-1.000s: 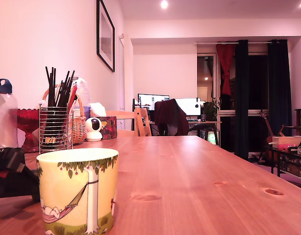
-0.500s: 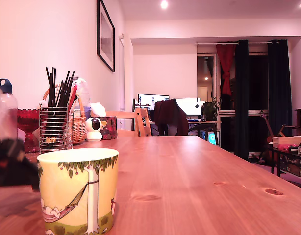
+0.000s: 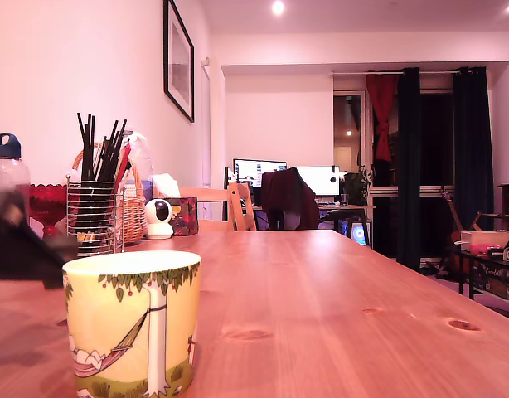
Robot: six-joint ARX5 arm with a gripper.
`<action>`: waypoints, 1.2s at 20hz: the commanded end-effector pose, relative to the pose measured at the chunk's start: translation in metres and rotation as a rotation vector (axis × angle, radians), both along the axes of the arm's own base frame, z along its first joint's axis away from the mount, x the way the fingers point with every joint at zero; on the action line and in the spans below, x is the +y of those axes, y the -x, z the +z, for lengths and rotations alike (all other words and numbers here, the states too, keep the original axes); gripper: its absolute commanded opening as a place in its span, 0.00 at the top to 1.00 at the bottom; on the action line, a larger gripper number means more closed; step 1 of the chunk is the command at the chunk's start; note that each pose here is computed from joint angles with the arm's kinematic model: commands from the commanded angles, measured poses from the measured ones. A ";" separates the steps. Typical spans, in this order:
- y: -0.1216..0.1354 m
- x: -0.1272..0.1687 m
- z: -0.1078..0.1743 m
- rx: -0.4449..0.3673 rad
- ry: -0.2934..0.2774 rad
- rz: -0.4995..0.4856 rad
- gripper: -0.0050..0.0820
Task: Pick the coffee capsule and then drop it inside the coffee cup in front of you
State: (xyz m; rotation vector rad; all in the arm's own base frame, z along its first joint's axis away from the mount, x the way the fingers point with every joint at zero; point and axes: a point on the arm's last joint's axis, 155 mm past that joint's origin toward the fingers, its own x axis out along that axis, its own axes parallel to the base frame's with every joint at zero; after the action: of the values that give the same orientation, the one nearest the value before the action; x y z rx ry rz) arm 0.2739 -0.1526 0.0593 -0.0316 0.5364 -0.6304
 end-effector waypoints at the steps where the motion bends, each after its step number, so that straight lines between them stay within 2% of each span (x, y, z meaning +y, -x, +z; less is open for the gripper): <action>1: 0.005 -0.002 0.008 0.000 0.029 -0.007 0.77; 7: 0.017 0.001 0.032 -0.017 0.053 -0.006 0.77; 13: 0.030 -0.012 0.045 0.005 0.089 -0.074 0.77; 17: 0.034 -0.026 0.057 -0.006 0.076 -0.114 0.77; 21: 0.043 -0.037 0.050 0.006 0.026 -0.133 0.77; 24: 0.056 -0.052 0.051 0.013 0.027 -0.189 0.77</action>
State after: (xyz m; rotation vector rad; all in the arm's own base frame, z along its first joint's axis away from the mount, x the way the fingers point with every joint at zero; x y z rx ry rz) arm 0.2186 -0.2015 0.1051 -0.0020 0.5570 -0.8142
